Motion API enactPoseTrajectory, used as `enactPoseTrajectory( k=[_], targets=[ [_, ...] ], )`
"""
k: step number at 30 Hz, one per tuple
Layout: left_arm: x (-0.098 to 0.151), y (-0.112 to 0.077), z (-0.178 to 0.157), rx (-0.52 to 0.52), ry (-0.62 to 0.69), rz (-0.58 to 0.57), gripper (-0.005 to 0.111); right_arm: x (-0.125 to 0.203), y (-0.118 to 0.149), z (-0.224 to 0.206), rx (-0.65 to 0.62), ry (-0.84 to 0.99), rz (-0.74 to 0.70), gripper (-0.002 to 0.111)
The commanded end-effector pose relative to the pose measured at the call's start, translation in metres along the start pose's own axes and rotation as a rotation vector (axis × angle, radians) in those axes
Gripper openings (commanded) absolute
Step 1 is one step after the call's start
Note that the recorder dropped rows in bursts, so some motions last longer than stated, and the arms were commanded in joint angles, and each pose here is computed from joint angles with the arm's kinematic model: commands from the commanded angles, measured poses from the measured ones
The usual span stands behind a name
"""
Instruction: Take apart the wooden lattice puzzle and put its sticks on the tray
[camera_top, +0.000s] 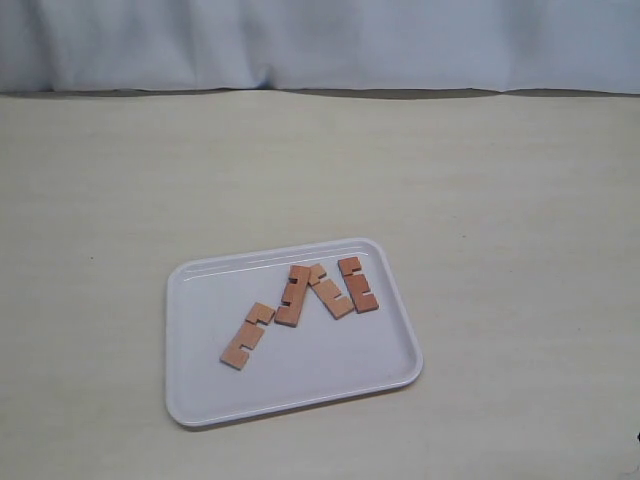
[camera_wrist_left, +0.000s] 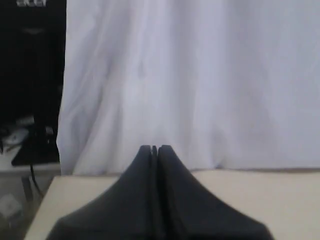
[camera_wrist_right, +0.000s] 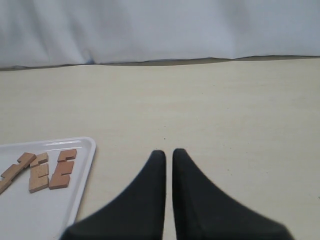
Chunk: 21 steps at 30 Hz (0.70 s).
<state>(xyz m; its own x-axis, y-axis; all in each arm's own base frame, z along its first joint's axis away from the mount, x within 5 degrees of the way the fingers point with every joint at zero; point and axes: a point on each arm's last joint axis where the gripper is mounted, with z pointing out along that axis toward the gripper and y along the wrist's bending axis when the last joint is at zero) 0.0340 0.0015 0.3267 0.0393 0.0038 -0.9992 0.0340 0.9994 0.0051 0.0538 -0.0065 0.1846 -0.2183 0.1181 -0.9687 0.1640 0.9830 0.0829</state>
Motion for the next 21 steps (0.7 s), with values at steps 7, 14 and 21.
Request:
enactPoseTrajectory(
  k=[7,14,21],
  targets=[
    [0.002,0.001,-0.022,0.007,-0.145,0.014,0.000,0.001,0.000,0.000,-0.004,0.003,-0.002,0.005],
    [0.003,-0.002,-0.022,0.044,-0.135,-0.074,0.000,0.001,0.000,0.000,-0.004,0.003,-0.002,0.005],
    [0.025,-0.006,-0.010,0.087,-0.101,-0.181,0.000,0.001,0.000,0.000,-0.004,0.003,-0.002,0.005]
  ],
)
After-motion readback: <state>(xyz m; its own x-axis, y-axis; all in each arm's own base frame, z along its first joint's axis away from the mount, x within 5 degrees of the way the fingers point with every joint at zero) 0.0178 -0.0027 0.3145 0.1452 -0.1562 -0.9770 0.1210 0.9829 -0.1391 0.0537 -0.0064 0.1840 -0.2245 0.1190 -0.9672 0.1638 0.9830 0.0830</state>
